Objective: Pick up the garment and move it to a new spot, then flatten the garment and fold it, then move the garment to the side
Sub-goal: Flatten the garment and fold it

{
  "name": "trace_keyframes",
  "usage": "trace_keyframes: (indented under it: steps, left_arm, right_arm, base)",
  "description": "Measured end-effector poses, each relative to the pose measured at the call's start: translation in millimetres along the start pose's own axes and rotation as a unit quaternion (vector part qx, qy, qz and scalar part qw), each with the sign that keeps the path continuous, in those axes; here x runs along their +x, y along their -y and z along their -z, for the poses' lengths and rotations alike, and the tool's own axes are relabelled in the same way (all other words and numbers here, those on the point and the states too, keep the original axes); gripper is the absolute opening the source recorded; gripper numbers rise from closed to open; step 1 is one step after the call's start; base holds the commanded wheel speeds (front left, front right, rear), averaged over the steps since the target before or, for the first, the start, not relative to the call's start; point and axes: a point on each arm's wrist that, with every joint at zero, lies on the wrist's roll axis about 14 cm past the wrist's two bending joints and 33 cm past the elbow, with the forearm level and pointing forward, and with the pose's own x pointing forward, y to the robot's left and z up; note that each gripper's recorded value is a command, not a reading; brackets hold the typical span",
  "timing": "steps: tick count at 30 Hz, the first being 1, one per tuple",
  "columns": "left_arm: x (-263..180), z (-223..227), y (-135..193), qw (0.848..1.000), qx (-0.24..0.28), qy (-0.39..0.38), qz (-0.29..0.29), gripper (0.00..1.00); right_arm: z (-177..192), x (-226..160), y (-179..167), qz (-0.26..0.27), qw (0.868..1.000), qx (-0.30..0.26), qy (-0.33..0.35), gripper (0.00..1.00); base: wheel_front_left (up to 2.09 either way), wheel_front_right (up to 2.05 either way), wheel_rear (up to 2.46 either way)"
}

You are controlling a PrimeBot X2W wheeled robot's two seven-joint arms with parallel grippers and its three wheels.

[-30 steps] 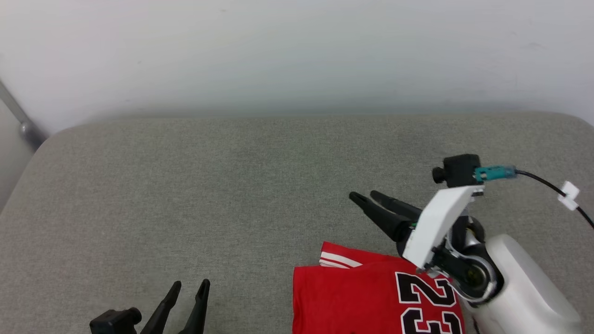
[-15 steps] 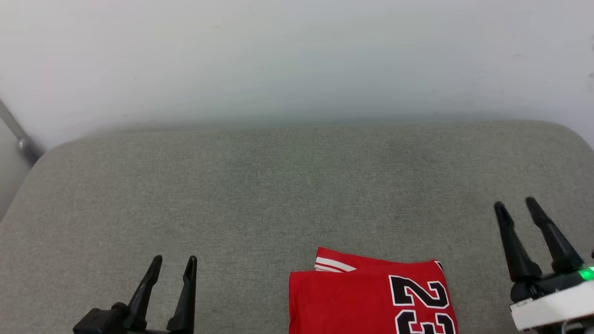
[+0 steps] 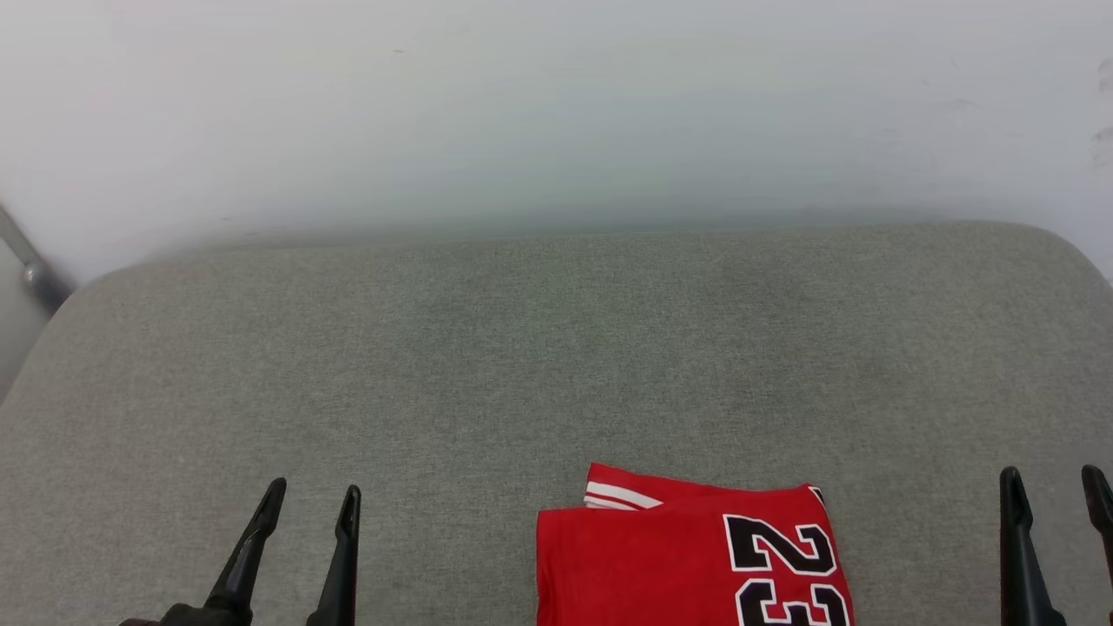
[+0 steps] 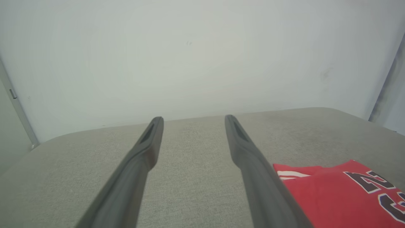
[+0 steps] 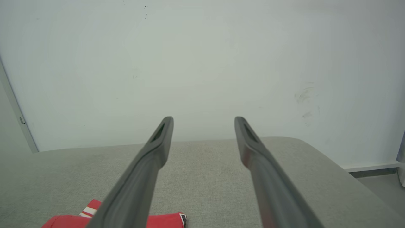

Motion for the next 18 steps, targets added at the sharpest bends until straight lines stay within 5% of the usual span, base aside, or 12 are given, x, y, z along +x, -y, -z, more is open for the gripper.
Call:
trace_keyframes:
  steps: [18]
  left_arm:
    - [-3.8, 15.0, 0.8, 0.999, -0.02, -0.022, -0.015, 1.0]
  right_arm:
    - [15.1, -19.9, -0.1, 0.026, 0.999, -0.008, -0.033, 1.0]
  base:
    - [0.0, 0.0, 0.0]
